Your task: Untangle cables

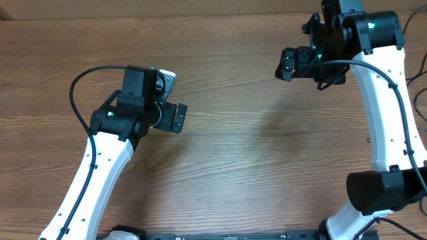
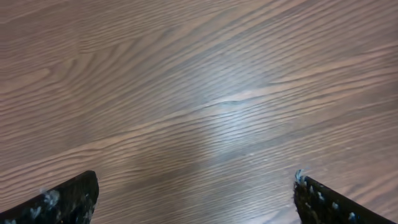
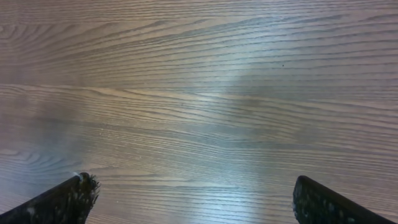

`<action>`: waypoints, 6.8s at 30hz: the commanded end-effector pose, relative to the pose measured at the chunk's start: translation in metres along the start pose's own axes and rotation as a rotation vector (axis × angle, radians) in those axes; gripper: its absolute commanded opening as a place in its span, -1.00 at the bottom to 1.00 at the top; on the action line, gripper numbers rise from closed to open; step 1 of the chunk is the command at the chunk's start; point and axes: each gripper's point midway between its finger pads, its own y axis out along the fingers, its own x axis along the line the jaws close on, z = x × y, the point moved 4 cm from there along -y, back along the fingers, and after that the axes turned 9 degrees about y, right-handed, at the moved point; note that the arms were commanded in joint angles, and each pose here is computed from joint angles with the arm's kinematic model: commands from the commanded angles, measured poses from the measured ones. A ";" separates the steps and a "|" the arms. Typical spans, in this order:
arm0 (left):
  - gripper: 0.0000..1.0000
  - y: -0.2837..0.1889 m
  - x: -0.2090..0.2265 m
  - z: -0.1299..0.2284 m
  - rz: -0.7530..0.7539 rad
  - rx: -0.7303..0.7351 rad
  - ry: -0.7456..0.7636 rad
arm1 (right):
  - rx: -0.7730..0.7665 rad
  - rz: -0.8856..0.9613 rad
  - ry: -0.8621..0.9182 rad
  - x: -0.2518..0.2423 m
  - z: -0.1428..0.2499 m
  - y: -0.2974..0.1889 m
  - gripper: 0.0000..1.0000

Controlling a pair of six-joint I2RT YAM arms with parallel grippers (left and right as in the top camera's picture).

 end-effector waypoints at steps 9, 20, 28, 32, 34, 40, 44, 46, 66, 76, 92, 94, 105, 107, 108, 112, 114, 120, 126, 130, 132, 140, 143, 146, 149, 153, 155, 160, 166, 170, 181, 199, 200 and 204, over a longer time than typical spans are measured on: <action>0.99 -0.003 0.010 0.006 -0.081 -0.005 0.024 | -0.020 0.001 -0.003 0.001 0.000 -0.005 1.00; 1.00 0.003 -0.015 0.062 -0.056 -0.352 -0.026 | -0.020 0.001 -0.003 0.001 0.000 -0.005 1.00; 1.00 -0.036 -0.018 0.063 -0.101 -0.799 -0.097 | -0.020 0.001 -0.003 0.001 0.000 -0.005 0.99; 0.99 -0.062 -0.013 0.058 -0.162 -0.993 -0.102 | -0.020 0.001 -0.003 0.001 0.000 -0.005 0.99; 0.99 -0.071 -0.011 0.059 -0.189 -1.061 -0.109 | -0.020 0.001 -0.003 0.001 0.000 -0.005 0.99; 0.99 -0.086 -0.008 0.073 -0.245 -1.286 -0.126 | -0.020 0.001 -0.003 0.001 0.000 -0.005 1.00; 0.99 -0.088 -0.003 0.081 -0.281 -1.294 -0.146 | -0.020 0.001 -0.003 0.001 0.000 -0.005 1.00; 0.99 -0.085 -0.001 0.085 -0.291 -1.274 -0.158 | -0.020 0.001 -0.003 0.001 0.000 -0.005 1.00; 0.99 -0.025 0.024 0.143 -0.339 -0.904 -0.378 | -0.020 0.001 -0.003 0.001 -0.001 -0.005 1.00; 0.99 -0.025 0.023 0.143 -0.359 -0.888 -0.303 | -0.020 0.001 -0.003 0.001 0.000 -0.005 0.99; 0.99 -0.025 0.023 0.142 -0.368 -0.888 -0.282 | -0.020 0.001 -0.003 0.001 0.000 -0.005 1.00; 0.99 -0.025 0.023 0.142 -0.368 -0.887 -0.282 | -0.020 0.001 -0.003 0.001 0.000 -0.005 1.00; 1.00 -0.025 0.023 0.142 -0.368 -0.887 -0.282 | -0.020 0.001 -0.003 0.001 0.000 -0.005 1.00; 0.99 -0.025 0.023 0.142 -0.368 -0.887 -0.282 | -0.020 0.001 -0.003 0.001 0.000 -0.005 1.00; 0.99 -0.025 0.023 0.142 -0.368 -0.887 -0.282 | -0.020 0.001 -0.003 0.001 0.000 -0.005 1.00; 0.99 -0.025 0.023 0.142 -0.368 -0.887 -0.282 | -0.020 0.001 -0.003 0.001 0.000 -0.005 1.00; 0.99 -0.025 0.023 0.142 -0.368 -0.887 -0.282 | -0.020 0.001 -0.003 0.001 0.000 -0.005 1.00; 0.99 -0.025 0.023 0.142 -0.368 -0.887 -0.282 | -0.020 0.001 -0.003 0.001 -0.001 -0.005 1.00; 0.99 -0.025 0.023 0.142 -0.368 -0.887 -0.282 | -0.034 0.008 -0.005 0.000 -0.003 -0.005 1.00; 0.99 -0.025 0.023 0.142 -0.368 -0.887 -0.282 | -0.072 -0.008 -0.013 0.003 -0.011 -0.005 1.00; 0.99 -0.025 0.023 0.142 -0.368 -0.887 -0.282 | -0.154 -0.099 -0.044 0.019 -0.025 -0.013 1.00; 0.99 -0.025 0.023 0.142 -0.368 -0.887 -0.282 | -0.398 -0.275 -0.146 0.054 -0.039 -0.068 1.00; 0.99 -0.025 0.023 0.142 -0.368 -0.887 -0.282 | -0.463 -0.241 -0.146 0.049 -0.034 -0.088 0.99; 0.99 -0.025 0.023 0.142 -0.368 -0.887 -0.282 | -0.502 -0.241 -0.155 0.049 -0.028 -0.104 1.00; 0.99 -0.025 0.023 0.142 -0.368 -0.887 -0.282 | -0.539 -0.248 -0.163 0.050 -0.024 -0.116 1.00; 0.99 -0.025 0.023 0.142 -0.368 -0.888 -0.282 | -0.630 -0.289 -0.191 0.051 -0.022 -0.118 1.00; 0.99 -0.025 0.023 0.142 -0.368 -0.887 -0.282 | -0.659 -0.315 -0.203 0.049 -0.016 -0.108 1.00; 0.99 -0.025 0.023 0.142 -0.368 -0.887 -0.282 | -0.780 -0.361 -0.240 0.036 0.006 -0.074 0.99; 0.99 -0.025 0.023 0.142 -0.368 -0.887 -0.282 | -0.993 -0.426 -0.299 0.019 0.036 -0.047 1.00; 1.00 -0.025 0.023 0.142 -0.368 -0.887 -0.282 | -1.105 -0.456 -0.327 0.008 0.061 -0.034 1.00; 0.99 -0.025 0.023 0.142 -0.368 -0.887 -0.282 | -1.380 -0.527 -0.391 -0.021 0.124 -0.009 1.00; 0.99 -0.025 0.023 0.142 -0.368 -0.887 -0.282 | -1.381 -0.505 -0.377 -0.038 0.142 0.015 1.00; 1.00 -0.025 0.023 0.142 -0.368 -0.887 -0.282 | -1.378 -0.503 -0.374 -0.039 0.144 0.018 1.00; 0.99 -0.025 0.023 0.142 -0.368 -0.888 -0.282 | -1.379 -0.482 -0.353 -0.047 0.149 0.028 1.00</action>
